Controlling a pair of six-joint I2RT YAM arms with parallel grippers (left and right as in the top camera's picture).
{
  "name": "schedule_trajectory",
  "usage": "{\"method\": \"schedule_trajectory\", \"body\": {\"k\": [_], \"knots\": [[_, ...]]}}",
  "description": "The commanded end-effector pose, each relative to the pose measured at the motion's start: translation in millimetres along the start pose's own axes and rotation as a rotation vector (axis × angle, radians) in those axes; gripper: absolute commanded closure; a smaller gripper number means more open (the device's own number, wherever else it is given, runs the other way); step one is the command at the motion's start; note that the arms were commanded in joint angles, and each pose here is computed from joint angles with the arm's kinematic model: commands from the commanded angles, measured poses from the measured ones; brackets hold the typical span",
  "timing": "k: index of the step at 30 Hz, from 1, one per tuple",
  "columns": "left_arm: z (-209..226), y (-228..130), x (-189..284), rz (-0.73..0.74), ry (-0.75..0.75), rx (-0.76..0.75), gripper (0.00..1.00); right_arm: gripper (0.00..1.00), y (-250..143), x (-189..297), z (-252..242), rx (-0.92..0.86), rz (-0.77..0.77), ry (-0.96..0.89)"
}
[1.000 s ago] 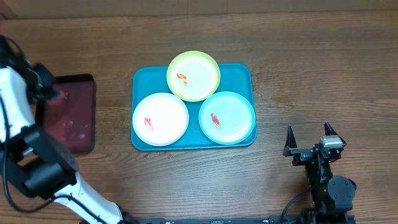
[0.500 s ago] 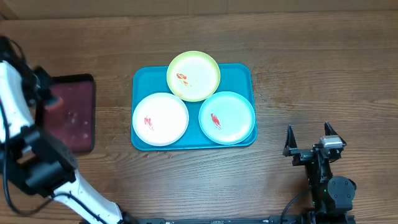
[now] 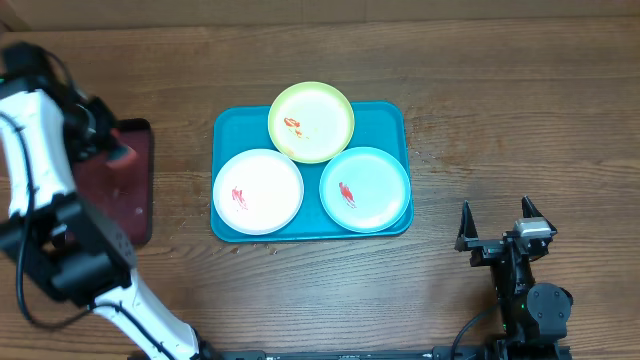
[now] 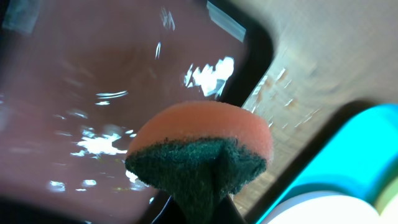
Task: Clean dirty plates on tray and stack at the side
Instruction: 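Carry the sponge with the left gripper onto the white plate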
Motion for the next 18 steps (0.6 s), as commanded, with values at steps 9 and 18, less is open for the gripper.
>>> {"method": "schedule_trajectory", "body": {"k": [9,18], "knots": [[-56,-24,92,-0.123,-0.316,-0.228,0.96,0.0,-1,0,-1,0.006,-0.007,-0.003],[-152,-74,73,0.053,-0.428,-0.503,0.96,0.0,-1,0,-1,0.006,-0.007,-0.003]]}}
Point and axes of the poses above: each gripper's point midway between its finger pads, its own x axis back along the fingers, its own z axis along the line the jaws close on, y = z × x, the point moved 7 cm from there along x, back along the fingers, and after that the axes turned 14 degrees about -x, right-handed, at the moved point
